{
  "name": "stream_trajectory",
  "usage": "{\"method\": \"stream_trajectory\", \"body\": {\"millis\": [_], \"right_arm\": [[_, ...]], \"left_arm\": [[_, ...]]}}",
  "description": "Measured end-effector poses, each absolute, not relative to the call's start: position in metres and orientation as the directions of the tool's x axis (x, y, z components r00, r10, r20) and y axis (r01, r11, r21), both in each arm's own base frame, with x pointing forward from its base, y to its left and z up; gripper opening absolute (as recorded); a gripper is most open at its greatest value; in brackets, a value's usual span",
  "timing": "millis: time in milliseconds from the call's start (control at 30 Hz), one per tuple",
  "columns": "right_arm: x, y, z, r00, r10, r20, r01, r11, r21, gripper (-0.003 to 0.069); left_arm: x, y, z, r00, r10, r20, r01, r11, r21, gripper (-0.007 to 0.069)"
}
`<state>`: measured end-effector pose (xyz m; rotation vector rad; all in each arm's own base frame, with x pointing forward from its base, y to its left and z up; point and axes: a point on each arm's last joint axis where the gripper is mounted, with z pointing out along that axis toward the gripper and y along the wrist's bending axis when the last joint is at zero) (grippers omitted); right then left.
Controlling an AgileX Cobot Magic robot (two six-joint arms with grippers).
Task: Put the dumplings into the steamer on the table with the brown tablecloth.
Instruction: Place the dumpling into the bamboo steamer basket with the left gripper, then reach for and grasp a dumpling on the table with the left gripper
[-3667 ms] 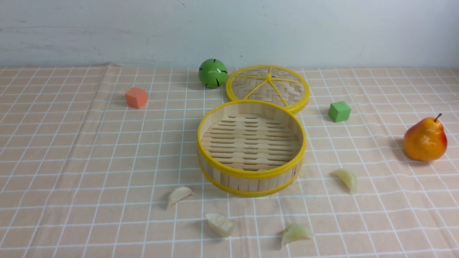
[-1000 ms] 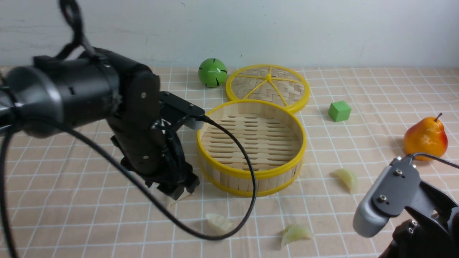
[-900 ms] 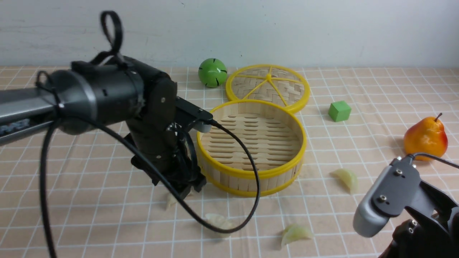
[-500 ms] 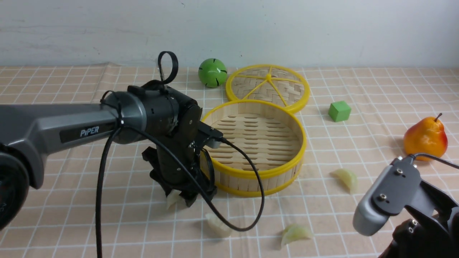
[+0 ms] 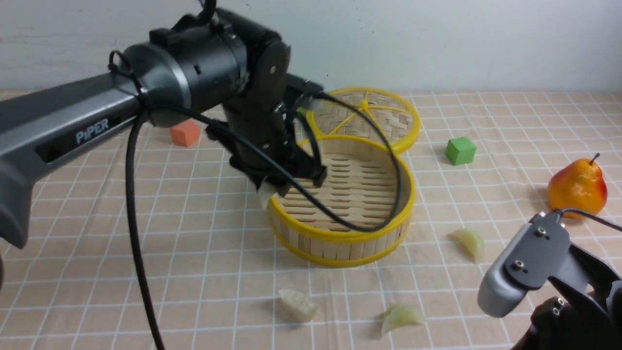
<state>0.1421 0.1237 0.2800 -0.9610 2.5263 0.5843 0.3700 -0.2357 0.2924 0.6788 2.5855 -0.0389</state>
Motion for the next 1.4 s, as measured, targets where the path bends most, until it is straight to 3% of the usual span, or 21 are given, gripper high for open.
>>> {"method": "stream_trajectory", "body": {"millis": [200, 467, 667, 900, 967, 1133, 1267, 1400], "right_arm": [[0.133, 0.122, 0.288, -0.698, -0.518, -0.495, -0.691, 0.668, 0.276, 0.0014], [0.113, 0.111, 0.303, -0.683, -0.500, -0.532, -0.701, 0.653, 0.287, 0.0021], [0.106, 0.107, 0.309, -0.668, -0.492, -0.558, -0.710, 0.647, 0.279, 0.0029], [0.105, 0.106, 0.308, -0.669, -0.501, -0.549, -0.712, 0.645, 0.278, 0.0031], [0.105, 0.106, 0.308, -0.667, -0.504, -0.549, -0.713, 0.647, 0.272, 0.0031], [0.105, 0.105, 0.308, -0.665, -0.506, -0.549, -0.713, 0.648, 0.267, 0.0036], [0.105, 0.105, 0.308, -0.665, -0.506, -0.550, -0.714, 0.648, 0.266, 0.0041], [0.106, 0.105, 0.308, -0.664, -0.505, -0.552, -0.713, 0.649, 0.265, 0.0043]], "left_arm": [[0.379, -0.276, 0.291, -0.731, 0.436, -0.525, 0.492, 0.870, 0.038, 0.0247], [0.415, -0.287, 0.218, -0.802, 0.383, -0.459, 0.384, 0.918, 0.095, 0.0246], [0.421, -0.290, 0.200, -0.810, 0.373, -0.452, 0.369, 0.924, 0.102, 0.0260], [0.418, -0.288, 0.225, -0.824, 0.349, -0.446, 0.344, 0.934, 0.095, 0.0454], [0.409, -0.284, 0.252, -0.835, 0.324, -0.444, 0.334, 0.941, 0.058, 0.0519], [0.378, -0.268, 0.324, -0.813, 0.328, -0.481, 0.370, 0.929, 0.009, 0.0554], [0.359, -0.256, 0.344, -0.802, 0.347, -0.485, 0.395, 0.919, 0.005, 0.0554], [0.340, -0.243, 0.339, -0.822, 0.376, -0.428, 0.408, 0.913, 0.019, 0.0554]]}}
